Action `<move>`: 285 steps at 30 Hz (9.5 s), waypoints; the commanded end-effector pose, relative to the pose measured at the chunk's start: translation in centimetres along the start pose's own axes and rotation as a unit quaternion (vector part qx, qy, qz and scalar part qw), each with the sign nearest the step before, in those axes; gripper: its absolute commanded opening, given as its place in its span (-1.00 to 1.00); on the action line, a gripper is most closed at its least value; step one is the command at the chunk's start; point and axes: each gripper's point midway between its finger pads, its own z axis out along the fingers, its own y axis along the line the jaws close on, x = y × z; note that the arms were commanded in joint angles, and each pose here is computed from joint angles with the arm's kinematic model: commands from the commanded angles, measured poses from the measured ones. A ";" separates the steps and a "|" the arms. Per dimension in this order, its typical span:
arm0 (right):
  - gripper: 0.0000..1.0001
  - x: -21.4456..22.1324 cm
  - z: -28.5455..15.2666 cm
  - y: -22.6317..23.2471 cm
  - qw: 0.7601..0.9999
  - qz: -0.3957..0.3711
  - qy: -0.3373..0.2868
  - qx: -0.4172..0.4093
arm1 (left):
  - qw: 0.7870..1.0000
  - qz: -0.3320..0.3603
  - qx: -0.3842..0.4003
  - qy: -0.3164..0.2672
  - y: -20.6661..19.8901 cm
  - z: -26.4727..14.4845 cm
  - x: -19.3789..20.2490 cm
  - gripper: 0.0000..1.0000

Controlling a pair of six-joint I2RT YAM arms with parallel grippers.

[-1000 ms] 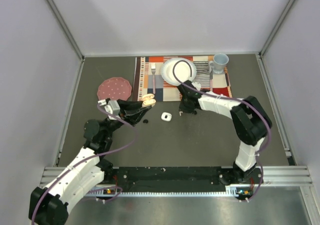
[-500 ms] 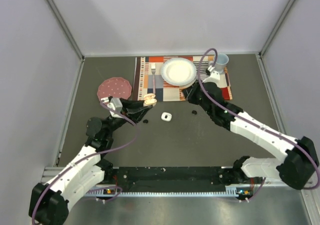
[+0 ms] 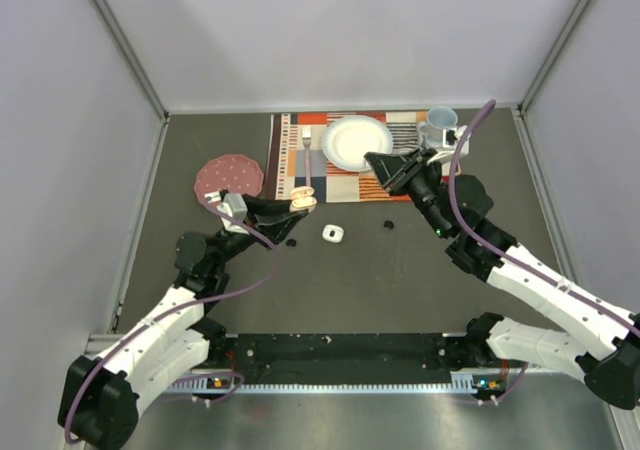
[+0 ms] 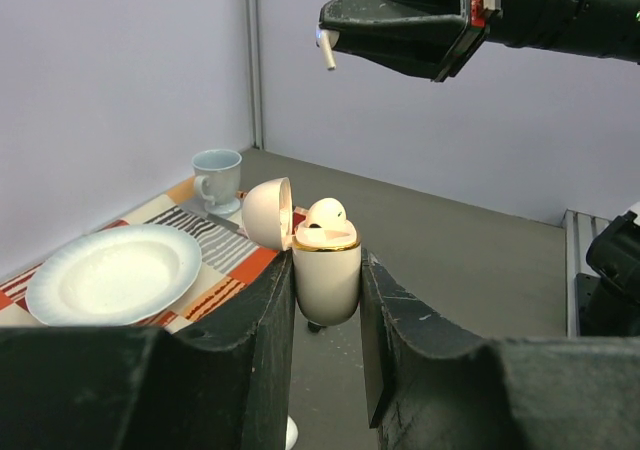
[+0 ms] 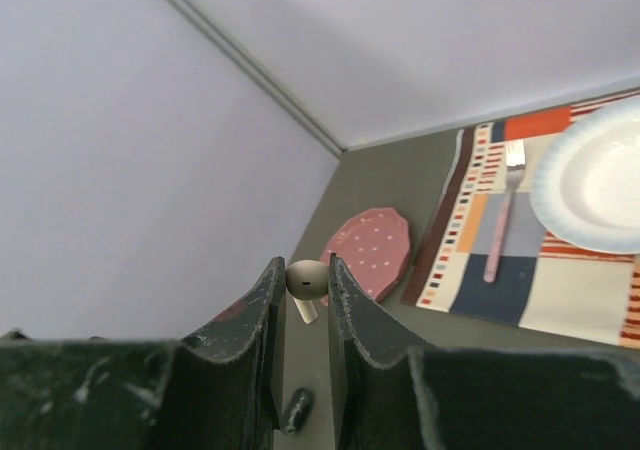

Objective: Insert the wireless bluetooth earbuds into the charging case
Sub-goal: Insert the left earbud into the left side groove of the charging case, then close the charging case with the earbuds, then place the charging case with the earbuds at the center of the board.

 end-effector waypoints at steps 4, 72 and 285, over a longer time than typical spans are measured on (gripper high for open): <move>-1.00 -1.0 -0.4 5.5 0.992 0.048 -0.001 -0.116 | 0.998 0.027 0.027 -0.046 -0.9 0.8 -3.1 -1.00; -1.00 8.4 0.7 12.8 0.967 0.004 0.131 -0.217 | 0.996 0.039 0.016 -0.074 -0.5 1.1 -4.3 -1.00; 0.76 -0.3 -4.0 -9.4 0.969 -0.074 0.037 0.231 | 0.781 -0.454 -0.094 0.418 -0.6 8.6 29.7 -0.63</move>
